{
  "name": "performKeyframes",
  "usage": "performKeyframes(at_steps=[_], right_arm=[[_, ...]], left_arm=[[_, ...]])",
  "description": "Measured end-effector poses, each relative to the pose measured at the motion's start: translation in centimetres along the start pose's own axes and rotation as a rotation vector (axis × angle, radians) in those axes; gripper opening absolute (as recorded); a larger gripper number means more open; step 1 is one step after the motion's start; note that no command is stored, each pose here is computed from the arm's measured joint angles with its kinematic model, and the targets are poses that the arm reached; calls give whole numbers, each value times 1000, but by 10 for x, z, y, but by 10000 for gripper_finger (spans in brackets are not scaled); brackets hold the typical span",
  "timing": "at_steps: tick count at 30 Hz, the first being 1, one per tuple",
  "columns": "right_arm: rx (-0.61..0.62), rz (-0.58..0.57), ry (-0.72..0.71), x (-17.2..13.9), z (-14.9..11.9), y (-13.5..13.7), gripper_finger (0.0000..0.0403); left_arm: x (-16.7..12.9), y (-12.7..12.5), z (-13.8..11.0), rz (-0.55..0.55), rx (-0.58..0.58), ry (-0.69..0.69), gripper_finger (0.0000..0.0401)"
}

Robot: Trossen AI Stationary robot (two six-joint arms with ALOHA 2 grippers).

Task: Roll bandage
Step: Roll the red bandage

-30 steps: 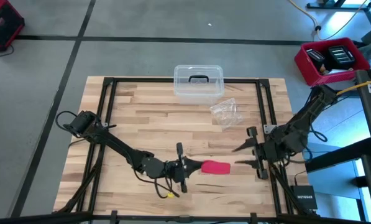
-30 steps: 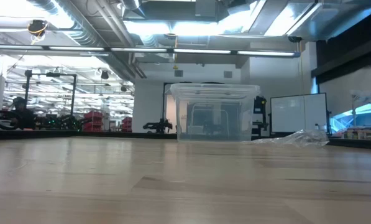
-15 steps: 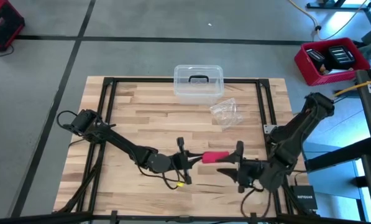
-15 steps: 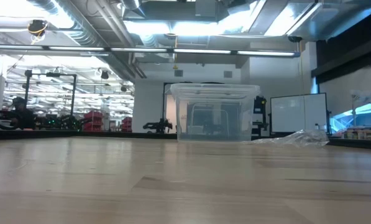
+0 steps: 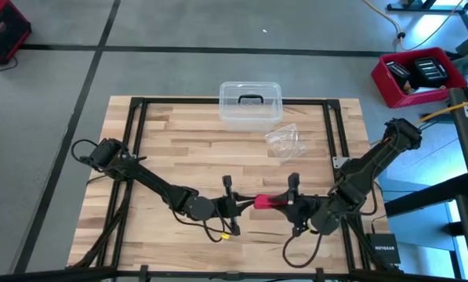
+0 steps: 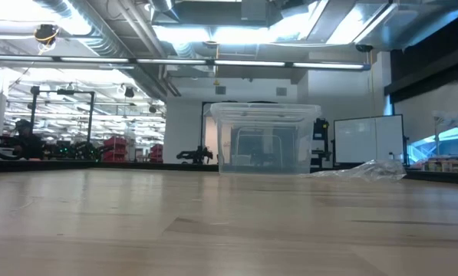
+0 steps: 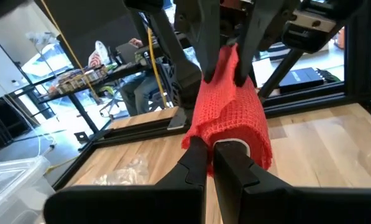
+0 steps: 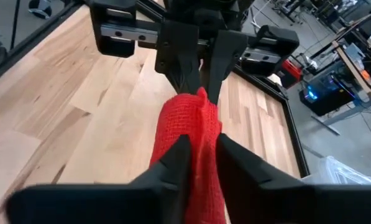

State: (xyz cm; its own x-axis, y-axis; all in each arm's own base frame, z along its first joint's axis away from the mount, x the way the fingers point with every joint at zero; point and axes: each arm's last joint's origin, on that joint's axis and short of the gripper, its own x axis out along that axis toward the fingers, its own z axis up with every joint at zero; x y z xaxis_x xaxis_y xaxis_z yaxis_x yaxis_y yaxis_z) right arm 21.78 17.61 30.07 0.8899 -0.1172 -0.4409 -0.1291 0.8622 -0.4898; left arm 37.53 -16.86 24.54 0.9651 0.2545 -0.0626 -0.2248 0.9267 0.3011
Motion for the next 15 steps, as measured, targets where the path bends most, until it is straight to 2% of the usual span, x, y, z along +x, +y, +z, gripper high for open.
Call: performKeyframes(at_steps=[5,15], right_arm=[[4,-1,-6,-2,0,-1,10],[128,-29,-65,-20,19,-21,7]], left_arm=[[0,0,0,-2,-1,1,3],[1,0,-5,-12,15,38,3]])
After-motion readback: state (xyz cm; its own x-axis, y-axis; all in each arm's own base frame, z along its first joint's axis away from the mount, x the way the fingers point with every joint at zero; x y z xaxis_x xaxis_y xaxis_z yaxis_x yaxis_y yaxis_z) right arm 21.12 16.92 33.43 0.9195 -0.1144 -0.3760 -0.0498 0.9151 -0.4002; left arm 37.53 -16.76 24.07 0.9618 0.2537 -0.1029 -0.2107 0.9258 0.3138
